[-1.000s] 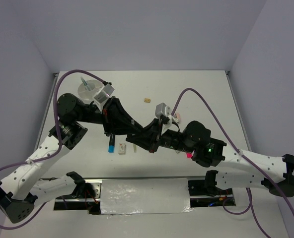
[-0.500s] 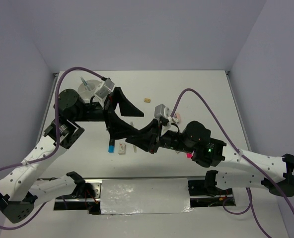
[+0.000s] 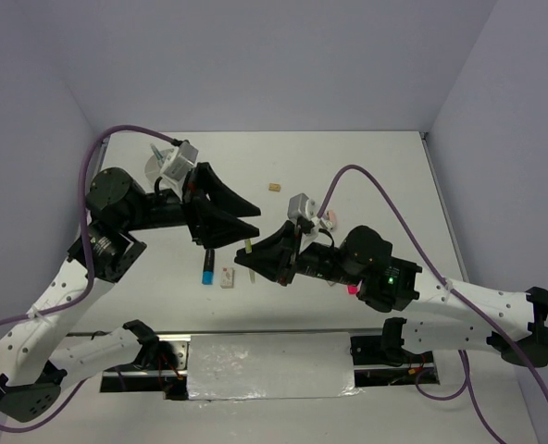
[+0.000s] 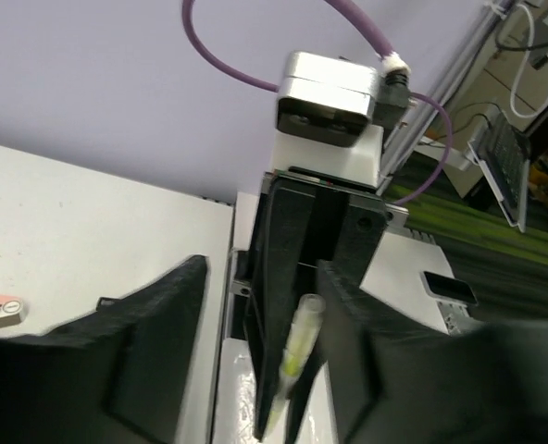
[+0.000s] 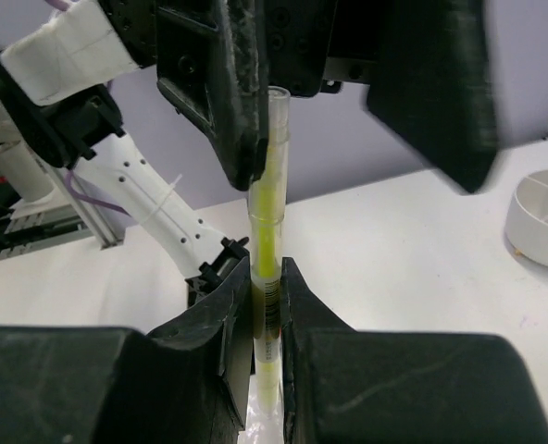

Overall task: Sort the stationery into containers
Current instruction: Close the pen cap on the pen.

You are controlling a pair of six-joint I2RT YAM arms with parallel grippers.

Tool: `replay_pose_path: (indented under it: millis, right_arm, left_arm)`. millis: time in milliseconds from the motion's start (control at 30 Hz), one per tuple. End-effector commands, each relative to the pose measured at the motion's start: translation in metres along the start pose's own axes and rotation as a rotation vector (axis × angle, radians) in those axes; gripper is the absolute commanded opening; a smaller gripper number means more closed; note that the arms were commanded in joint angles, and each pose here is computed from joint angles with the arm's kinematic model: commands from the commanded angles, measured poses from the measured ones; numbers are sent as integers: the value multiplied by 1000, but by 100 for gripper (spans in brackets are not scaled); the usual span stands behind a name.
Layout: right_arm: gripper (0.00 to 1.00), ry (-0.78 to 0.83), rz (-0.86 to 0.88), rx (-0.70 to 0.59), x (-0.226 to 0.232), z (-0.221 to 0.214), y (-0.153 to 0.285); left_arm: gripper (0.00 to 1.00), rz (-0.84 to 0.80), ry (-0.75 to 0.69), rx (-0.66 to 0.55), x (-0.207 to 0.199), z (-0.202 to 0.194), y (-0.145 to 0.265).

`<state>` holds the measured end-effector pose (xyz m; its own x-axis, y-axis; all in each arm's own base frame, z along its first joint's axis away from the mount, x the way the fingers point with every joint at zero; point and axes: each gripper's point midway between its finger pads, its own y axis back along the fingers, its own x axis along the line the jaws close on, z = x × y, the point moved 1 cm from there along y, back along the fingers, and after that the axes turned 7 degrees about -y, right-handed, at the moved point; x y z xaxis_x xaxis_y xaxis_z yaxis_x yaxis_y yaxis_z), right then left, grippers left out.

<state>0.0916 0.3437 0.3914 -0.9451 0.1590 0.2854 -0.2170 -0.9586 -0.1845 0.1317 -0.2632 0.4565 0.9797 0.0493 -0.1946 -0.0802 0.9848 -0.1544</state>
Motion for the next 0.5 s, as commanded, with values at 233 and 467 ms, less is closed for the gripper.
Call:
replay_pose_path:
  millis: [233, 467]
  right_arm:
    - [0, 27, -24, -86, 2, 36, -7]
    - [0, 105, -21, -147, -4, 98, -35]
  left_arm:
    - [18, -56, 11, 12, -2, -14, -1]
    - [0, -42, 82, 66, 11, -50, -1]
